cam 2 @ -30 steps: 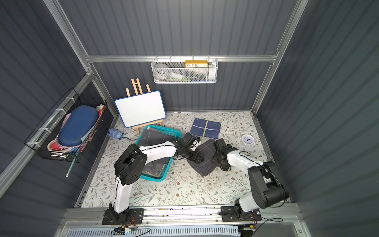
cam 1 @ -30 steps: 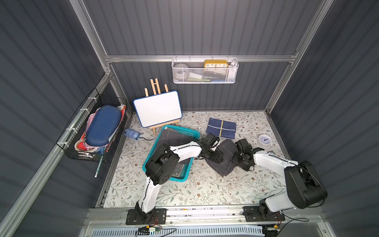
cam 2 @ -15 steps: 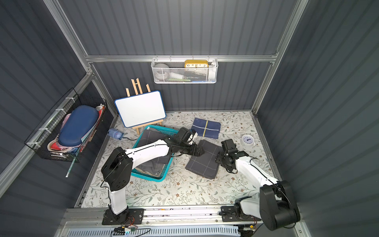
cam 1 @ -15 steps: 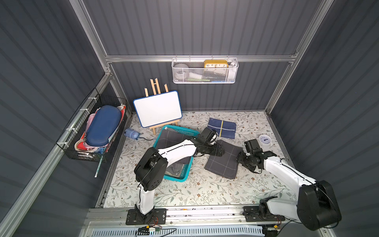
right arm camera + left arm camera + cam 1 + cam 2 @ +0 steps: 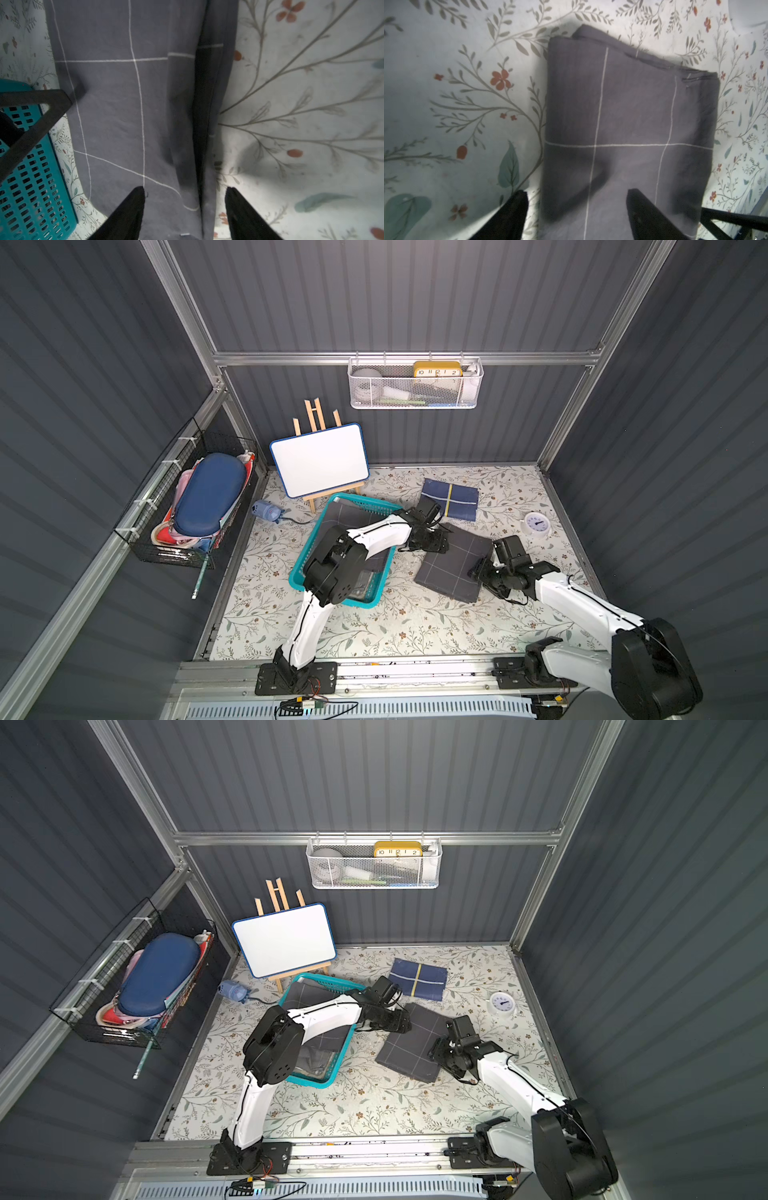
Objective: Put the folded pillowcase in the basket
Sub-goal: Pick up the pillowcase from the center of the board, then place the pillowcase in the basket.
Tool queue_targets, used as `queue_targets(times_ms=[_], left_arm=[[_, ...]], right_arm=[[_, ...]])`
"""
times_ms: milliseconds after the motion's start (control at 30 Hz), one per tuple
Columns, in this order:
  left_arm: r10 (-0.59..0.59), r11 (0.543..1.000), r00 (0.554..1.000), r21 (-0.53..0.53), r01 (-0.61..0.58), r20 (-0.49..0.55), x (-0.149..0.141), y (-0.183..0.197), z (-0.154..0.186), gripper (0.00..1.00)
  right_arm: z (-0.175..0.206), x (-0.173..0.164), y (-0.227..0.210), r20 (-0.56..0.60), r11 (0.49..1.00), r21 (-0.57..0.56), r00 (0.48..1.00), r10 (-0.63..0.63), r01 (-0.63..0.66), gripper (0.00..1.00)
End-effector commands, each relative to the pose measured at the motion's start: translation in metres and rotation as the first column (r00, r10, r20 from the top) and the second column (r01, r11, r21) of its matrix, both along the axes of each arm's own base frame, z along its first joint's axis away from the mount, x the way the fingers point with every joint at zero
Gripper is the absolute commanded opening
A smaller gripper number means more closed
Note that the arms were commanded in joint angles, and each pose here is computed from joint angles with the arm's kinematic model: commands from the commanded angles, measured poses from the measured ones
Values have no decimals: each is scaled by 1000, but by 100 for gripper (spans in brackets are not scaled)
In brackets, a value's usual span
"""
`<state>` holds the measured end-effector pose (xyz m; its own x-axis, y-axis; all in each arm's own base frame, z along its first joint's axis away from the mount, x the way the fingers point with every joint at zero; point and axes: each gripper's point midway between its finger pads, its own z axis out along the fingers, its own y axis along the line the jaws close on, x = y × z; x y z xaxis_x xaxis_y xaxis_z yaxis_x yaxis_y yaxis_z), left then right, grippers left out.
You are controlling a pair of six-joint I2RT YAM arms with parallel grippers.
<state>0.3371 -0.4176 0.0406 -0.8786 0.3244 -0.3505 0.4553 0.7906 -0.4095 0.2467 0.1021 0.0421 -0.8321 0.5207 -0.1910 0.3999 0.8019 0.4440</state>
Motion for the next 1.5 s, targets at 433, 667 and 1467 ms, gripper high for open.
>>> queue_targets(times_ms=[433,667,1467], left_arm=[[6,1000,1000,-15,-6,11,-22,0,18,9],[56,998,987,-34,-51,148,-8,8,97,0],[113,993,902,-7,-121,417,-22,163,269,0]], right_arm=[[-20,14,3,-48,999,-41,999,5,-7,70],[21,10,-2,41,997,-66,999,36,-33,74],[86,-17,-7,162,995,-48,982,93,-86,93]])
